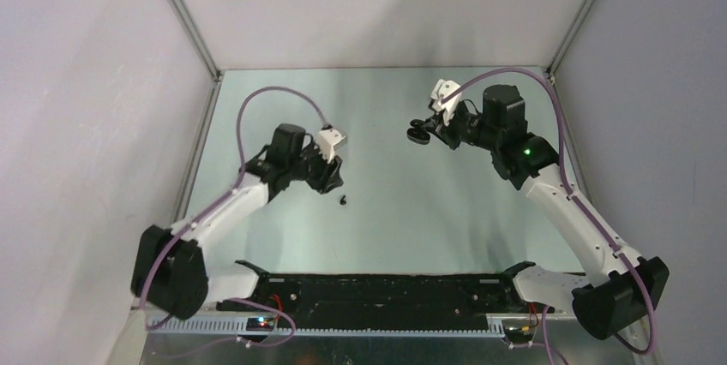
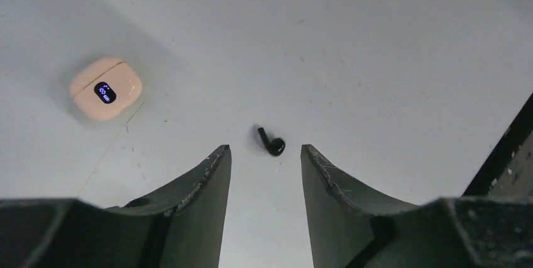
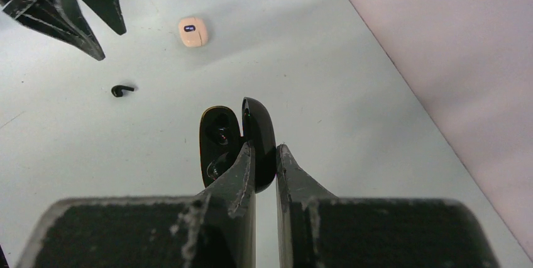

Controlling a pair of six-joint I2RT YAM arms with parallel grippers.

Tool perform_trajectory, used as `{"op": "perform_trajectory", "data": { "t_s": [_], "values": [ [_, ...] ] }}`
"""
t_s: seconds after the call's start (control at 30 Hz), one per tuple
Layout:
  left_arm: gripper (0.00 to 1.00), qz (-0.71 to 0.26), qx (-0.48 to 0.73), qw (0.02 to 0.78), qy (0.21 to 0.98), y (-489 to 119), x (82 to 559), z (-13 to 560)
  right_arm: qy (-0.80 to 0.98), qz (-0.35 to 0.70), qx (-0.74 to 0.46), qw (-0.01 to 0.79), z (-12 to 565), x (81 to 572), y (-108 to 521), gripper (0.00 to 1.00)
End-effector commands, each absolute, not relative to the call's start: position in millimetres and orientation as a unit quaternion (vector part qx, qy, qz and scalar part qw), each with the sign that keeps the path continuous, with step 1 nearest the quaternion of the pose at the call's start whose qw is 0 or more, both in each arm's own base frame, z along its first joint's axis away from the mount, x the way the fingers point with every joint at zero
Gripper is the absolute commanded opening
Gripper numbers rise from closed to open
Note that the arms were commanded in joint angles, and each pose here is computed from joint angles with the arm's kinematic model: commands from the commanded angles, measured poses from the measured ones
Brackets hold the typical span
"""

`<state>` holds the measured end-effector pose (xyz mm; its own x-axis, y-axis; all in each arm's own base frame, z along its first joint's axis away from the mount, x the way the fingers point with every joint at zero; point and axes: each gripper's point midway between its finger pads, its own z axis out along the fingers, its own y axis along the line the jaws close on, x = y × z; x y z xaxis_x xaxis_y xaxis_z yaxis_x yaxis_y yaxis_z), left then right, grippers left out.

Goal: Insert the wireless bluetooth earbuds into the charging case
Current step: Adjust the earbud at the center of the board, then pick up the earbud from the center of the board.

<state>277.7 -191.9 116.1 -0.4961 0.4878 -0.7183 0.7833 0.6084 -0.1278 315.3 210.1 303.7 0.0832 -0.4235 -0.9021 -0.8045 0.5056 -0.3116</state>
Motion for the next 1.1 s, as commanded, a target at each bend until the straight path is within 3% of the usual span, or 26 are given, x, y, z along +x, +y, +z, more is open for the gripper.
{"op": "perform_trajectory", "data": {
  "t_s": [0.0,0.17,0.37,1.07],
  "values": [
    [0.5,-0.246,0.321,0.451,0.795,-207.2,311.0,127.6,0.629,0.143,-0.469,0.603,337.2,309.2,206.6,0.0],
    [0.45,-0.261,0.237,0.337,0.873,-206.5,305.1,77.1,0.632,0.137,-0.47,0.601,335.4,309.4,206.6,0.0],
    [0.48,-0.223,0.203,0.278,0.912,-198.7,315.4,46.2,0.63,0.137,-0.474,0.599,334.2,308.9,210.1,0.0],
    [0.53,-0.219,0.205,0.211,0.93,-204.3,270.0,22.2,0.617,0.145,-0.489,0.599,331.2,319.0,219.0,0.0]
  ]
}}
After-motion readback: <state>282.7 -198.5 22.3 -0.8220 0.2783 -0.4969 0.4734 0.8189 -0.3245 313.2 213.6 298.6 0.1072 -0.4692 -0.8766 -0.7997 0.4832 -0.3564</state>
